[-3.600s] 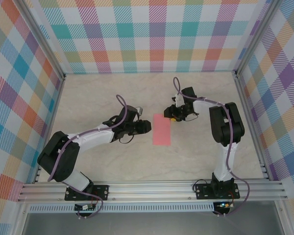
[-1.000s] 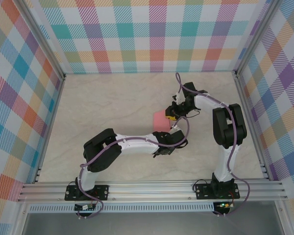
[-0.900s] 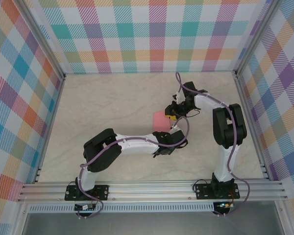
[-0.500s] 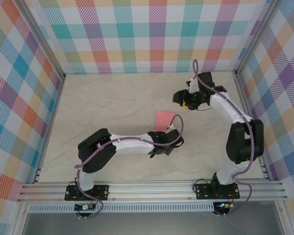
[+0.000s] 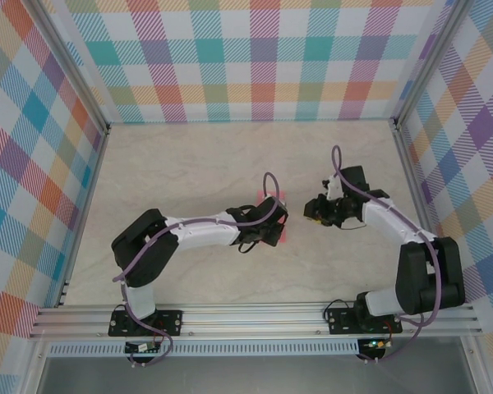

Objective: Fold a paper plane with a square sheet of paper (fold left side to right side)
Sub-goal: Fold the triangle a second time at the center of the table.

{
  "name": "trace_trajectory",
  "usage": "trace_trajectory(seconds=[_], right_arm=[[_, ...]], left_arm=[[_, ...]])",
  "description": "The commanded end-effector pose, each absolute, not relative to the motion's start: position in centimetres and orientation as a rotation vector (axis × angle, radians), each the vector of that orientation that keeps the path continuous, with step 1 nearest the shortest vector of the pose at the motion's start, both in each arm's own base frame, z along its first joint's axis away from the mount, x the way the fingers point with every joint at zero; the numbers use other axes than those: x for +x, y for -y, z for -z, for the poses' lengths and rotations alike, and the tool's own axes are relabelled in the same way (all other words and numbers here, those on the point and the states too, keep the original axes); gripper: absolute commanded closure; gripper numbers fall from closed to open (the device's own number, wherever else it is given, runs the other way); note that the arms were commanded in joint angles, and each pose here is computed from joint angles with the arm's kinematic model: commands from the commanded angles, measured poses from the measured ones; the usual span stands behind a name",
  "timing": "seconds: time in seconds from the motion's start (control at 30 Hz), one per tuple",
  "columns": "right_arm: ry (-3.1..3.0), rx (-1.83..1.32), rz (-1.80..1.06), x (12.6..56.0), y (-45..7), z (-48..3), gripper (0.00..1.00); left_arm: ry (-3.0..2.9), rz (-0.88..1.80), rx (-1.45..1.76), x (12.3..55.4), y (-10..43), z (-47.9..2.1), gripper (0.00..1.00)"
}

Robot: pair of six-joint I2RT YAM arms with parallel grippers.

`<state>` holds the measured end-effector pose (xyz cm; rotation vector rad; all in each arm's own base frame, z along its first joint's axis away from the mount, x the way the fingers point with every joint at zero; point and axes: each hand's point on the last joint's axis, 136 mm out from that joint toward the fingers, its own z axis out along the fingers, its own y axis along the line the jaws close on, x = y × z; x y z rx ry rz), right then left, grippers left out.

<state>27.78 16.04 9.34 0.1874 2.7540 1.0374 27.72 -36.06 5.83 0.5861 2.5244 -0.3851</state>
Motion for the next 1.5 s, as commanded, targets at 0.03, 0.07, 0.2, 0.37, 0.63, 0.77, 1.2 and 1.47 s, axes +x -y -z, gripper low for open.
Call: trace_trajectory(seconds=[0.03, 0.07, 0.2, 0.37, 0.63, 0.77, 1.2, 1.47], right_arm=[[-2.766, 0.065, -1.169, 26.4, -20.2, -8.2, 0.85], [-2.788, 0.063, -1.159, 26.1, -20.7, -7.5, 0.86], [-2.838, 0.059, -1.142, 25.7, -22.1, -5.7, 0.90], [-2.904, 0.058, -1.063, 25.5, -22.2, -4.0, 0.92], [-3.026, 0.078, -0.945, 24.2, -21.2, -1.3, 0.93], [-3.071, 0.073, -0.895, 23.7, -20.8, -0.5, 0.93], [-3.123, 0.045, -0.795, 23.1, -20.2, 0.3, 0.93], [-3.089, 0.028, -0.822, 23.4, -20.4, -0.5, 0.93]], left_arm=[[-2.528, 0.521, 0.530, 27.9, 36.0, -7.4, 0.98], [-2.535, 0.527, 0.524, 27.9, 35.7, -7.3, 0.98], [-2.557, 0.544, 0.497, 28.2, 34.6, -7.2, 0.97], [-2.578, 0.544, 0.476, 28.5, 33.6, -6.9, 0.97], [-2.597, 0.531, 0.499, 29.0, 33.1, -6.5, 0.97], [-2.611, 0.509, 0.520, 29.4, 32.9, -6.0, 0.97], [-2.634, 0.489, 0.536, 31.0, 32.6, -4.6, 0.97], [-2.635, 0.484, 0.560, 31.5, 32.8, -4.4, 0.97]])
